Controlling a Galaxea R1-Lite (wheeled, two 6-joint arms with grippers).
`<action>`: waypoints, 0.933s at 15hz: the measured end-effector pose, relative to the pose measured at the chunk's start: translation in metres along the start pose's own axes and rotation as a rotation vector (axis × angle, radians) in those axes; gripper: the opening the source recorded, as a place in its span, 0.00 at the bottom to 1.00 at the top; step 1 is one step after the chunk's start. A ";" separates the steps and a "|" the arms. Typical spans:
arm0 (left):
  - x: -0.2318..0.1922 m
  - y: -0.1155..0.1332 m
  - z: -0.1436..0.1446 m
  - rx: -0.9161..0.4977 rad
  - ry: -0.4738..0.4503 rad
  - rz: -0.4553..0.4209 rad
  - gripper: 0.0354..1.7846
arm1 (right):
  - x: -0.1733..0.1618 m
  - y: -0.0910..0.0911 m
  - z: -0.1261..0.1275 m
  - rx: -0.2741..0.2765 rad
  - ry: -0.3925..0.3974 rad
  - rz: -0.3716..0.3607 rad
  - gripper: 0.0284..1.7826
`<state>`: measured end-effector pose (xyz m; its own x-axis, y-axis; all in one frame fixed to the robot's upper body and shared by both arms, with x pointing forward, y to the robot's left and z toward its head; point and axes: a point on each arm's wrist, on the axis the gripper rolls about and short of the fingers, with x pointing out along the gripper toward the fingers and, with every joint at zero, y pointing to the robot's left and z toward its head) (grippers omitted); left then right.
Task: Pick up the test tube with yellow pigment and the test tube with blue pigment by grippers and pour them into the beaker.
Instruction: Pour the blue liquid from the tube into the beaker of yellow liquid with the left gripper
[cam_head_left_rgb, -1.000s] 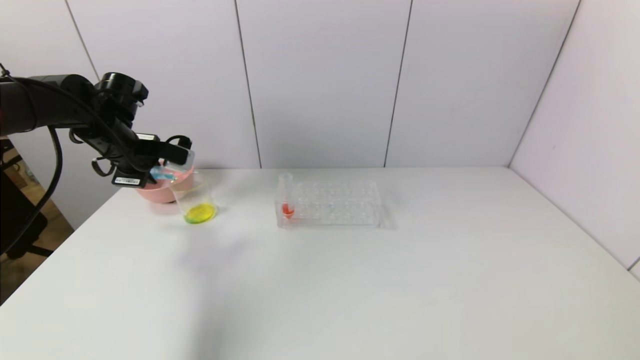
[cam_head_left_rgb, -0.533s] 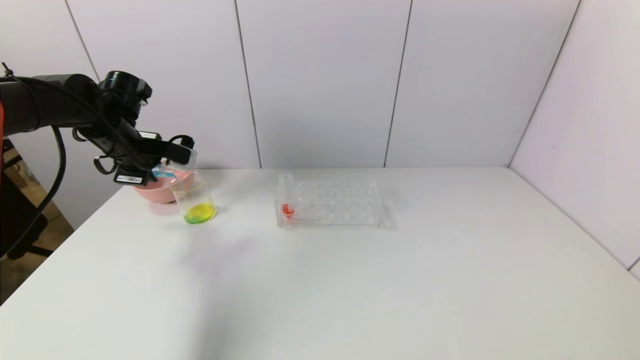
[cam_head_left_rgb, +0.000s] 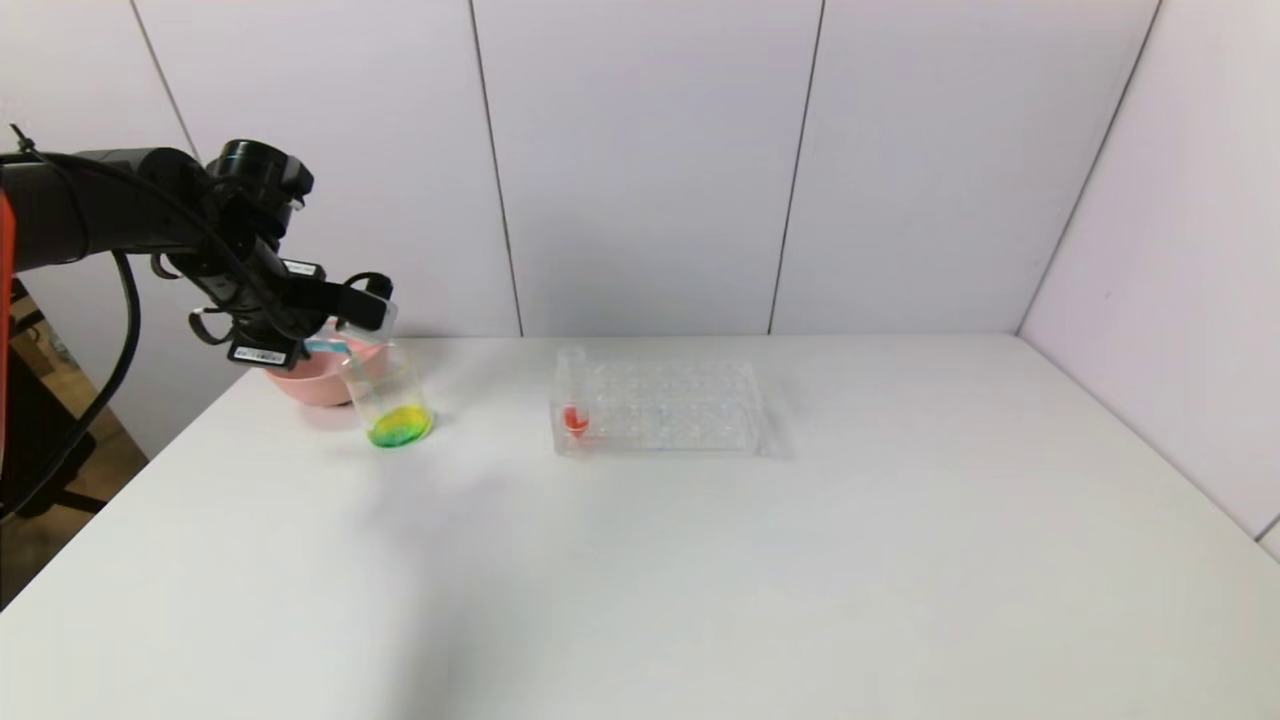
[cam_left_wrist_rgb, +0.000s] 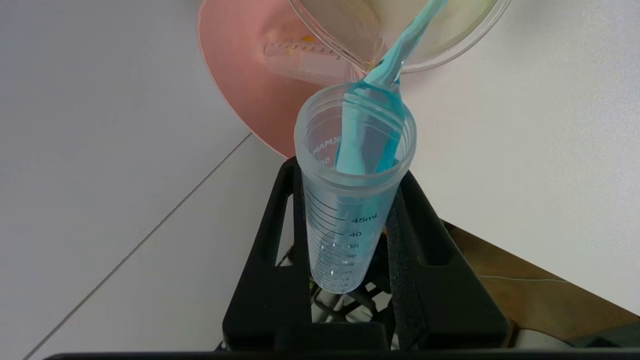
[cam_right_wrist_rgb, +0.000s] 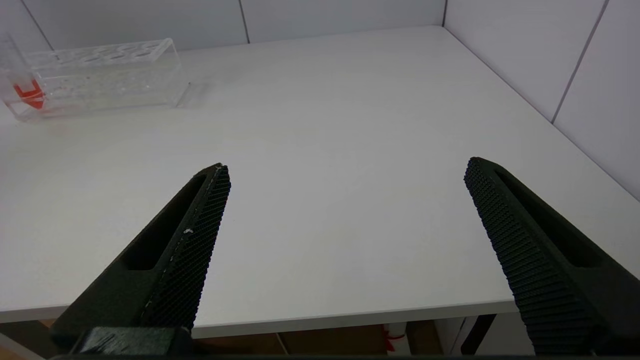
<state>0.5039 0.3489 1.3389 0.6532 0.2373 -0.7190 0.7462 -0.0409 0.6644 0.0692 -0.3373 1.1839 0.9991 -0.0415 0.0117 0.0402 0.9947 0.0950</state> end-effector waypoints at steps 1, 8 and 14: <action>0.000 0.001 0.001 0.006 0.003 0.006 0.24 | 0.000 0.000 0.000 0.000 0.000 0.000 0.96; -0.002 0.005 0.007 0.058 0.060 0.038 0.24 | 0.000 0.000 0.000 0.000 0.000 0.000 0.96; -0.004 0.009 0.011 0.116 0.108 0.072 0.24 | 0.000 0.000 0.000 0.000 0.000 0.000 0.96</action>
<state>0.5095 0.3371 1.3451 0.6926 0.3323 -0.6403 0.7120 -0.1720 0.6808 0.0692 -0.3373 1.1839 0.9991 -0.0411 0.0113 0.0398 0.9947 0.0950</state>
